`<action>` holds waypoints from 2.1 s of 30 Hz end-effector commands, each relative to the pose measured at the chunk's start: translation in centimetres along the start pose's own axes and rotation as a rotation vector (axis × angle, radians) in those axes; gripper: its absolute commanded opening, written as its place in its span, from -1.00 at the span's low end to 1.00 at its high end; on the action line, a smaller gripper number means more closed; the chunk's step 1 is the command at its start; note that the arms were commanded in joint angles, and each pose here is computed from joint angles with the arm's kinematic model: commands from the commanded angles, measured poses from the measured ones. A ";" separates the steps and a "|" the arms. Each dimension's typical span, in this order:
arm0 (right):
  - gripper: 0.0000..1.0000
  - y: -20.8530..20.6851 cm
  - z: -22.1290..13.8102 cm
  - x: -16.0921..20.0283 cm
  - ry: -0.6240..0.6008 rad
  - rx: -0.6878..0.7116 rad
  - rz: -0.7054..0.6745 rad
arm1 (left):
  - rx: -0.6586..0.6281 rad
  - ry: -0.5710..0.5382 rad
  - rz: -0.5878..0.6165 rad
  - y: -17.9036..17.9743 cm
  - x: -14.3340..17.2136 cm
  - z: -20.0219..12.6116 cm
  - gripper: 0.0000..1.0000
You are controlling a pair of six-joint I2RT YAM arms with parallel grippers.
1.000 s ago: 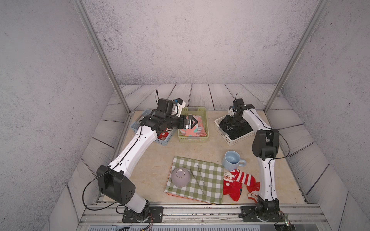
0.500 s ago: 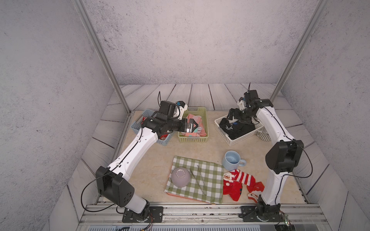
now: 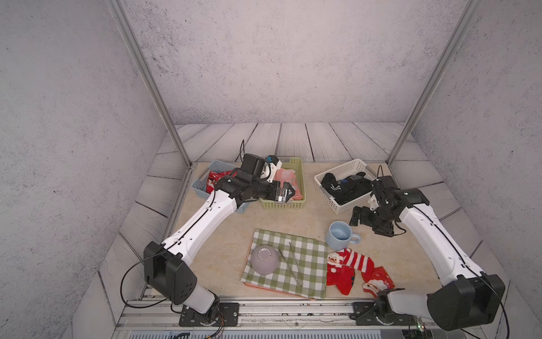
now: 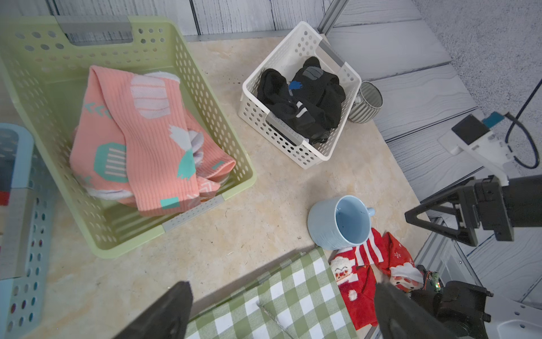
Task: Sort the socks into the basket by color
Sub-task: Pick up the sock from the center of the board.
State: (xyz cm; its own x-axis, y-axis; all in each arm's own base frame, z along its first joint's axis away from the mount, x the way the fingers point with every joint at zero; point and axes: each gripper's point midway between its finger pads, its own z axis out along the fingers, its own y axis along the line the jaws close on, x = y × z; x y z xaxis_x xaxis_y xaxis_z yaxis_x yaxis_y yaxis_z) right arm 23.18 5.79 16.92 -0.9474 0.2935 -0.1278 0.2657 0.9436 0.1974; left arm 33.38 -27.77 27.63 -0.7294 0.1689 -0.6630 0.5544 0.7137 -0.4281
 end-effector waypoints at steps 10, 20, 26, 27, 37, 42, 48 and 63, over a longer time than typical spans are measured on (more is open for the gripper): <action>0.81 -3.6 6.2 7.1 0.235 0.093 0.170 | 0.037 -0.007 0.015 -1.0 0.9 -0.6 0.99; 0.87 -4.3 11.8 9.0 0.311 0.081 0.226 | 0.026 -0.005 0.017 -0.8 1.5 -1.1 0.99; 0.68 -5.2 12.9 8.4 0.276 0.123 0.221 | 0.028 -0.009 0.019 -0.9 1.3 -1.1 0.99; 0.58 -5.3 13.0 8.2 0.265 0.130 0.224 | 0.026 -0.010 0.020 -0.9 1.2 -1.1 0.99; -0.03 -5.6 13.6 7.3 0.213 0.140 0.225 | 0.023 -0.007 0.021 -0.8 1.2 -0.9 0.99; -0.08 -5.4 13.6 6.3 0.159 0.124 0.226 | 0.019 -0.013 0.022 -0.7 1.0 -0.9 0.99; -0.10 -5.1 13.4 5.4 0.091 0.097 0.234 | 0.022 -0.013 0.019 -0.7 1.0 -0.9 0.99; -1.00 -4.2 9.9 5.0 0.002 0.026 0.186 | 0.025 -0.041 0.026 -1.0 0.3 -1.2 0.99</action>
State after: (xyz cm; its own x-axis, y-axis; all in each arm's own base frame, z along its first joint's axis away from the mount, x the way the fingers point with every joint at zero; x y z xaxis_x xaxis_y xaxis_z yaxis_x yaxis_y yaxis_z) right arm 19.33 5.05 4.73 -0.8744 0.4803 -0.0690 0.4598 0.8656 0.1983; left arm 31.92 -27.43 27.56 -0.7224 0.1702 -0.6702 0.5673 0.7000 -0.4338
